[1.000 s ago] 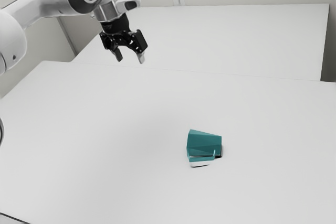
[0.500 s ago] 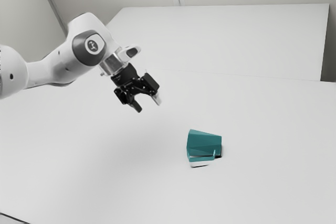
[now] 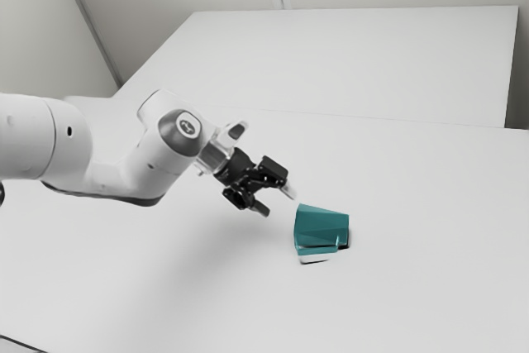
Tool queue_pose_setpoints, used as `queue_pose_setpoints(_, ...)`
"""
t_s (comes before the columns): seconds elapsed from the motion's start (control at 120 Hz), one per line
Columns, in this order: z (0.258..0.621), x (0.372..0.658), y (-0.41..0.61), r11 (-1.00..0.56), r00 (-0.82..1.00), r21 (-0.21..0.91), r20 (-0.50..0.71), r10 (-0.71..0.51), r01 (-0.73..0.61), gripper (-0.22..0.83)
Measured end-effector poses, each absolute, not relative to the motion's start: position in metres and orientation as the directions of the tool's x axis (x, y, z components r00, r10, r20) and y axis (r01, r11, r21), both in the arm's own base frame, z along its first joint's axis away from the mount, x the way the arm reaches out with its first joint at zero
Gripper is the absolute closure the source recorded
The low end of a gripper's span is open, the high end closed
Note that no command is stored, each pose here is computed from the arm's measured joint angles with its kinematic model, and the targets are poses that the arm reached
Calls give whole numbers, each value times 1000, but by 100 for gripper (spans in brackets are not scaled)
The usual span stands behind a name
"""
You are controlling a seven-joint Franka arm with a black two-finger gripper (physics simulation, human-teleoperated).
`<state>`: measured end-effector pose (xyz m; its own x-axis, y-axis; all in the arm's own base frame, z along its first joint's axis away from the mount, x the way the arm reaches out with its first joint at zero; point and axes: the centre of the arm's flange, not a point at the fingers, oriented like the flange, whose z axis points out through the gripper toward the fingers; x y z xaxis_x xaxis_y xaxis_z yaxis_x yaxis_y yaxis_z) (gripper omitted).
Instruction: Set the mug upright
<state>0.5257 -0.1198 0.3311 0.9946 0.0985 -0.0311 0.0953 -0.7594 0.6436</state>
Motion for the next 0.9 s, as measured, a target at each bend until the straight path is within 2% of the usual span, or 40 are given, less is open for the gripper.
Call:
queue_pose_setpoints(0.325, 299, 537, -144, -699, 997, 713, 6, 82, 53, 0)
queue_pose_setpoints(0.575, 284, 531, -160, -664, 997, 747, 20, 69, 31, 0)
queue_pose_setpoints(0.625, 284, 531, -163, -656, 997, 754, 24, 68, 26, 7)
queue_pose_setpoints(0.783, 287, 531, -169, -642, 997, 766, 49, 54, -3, 47)
queue_pose_setpoints(0.9, 297, 532, -177, -634, 996, 772, 81, 32, -42, 63)
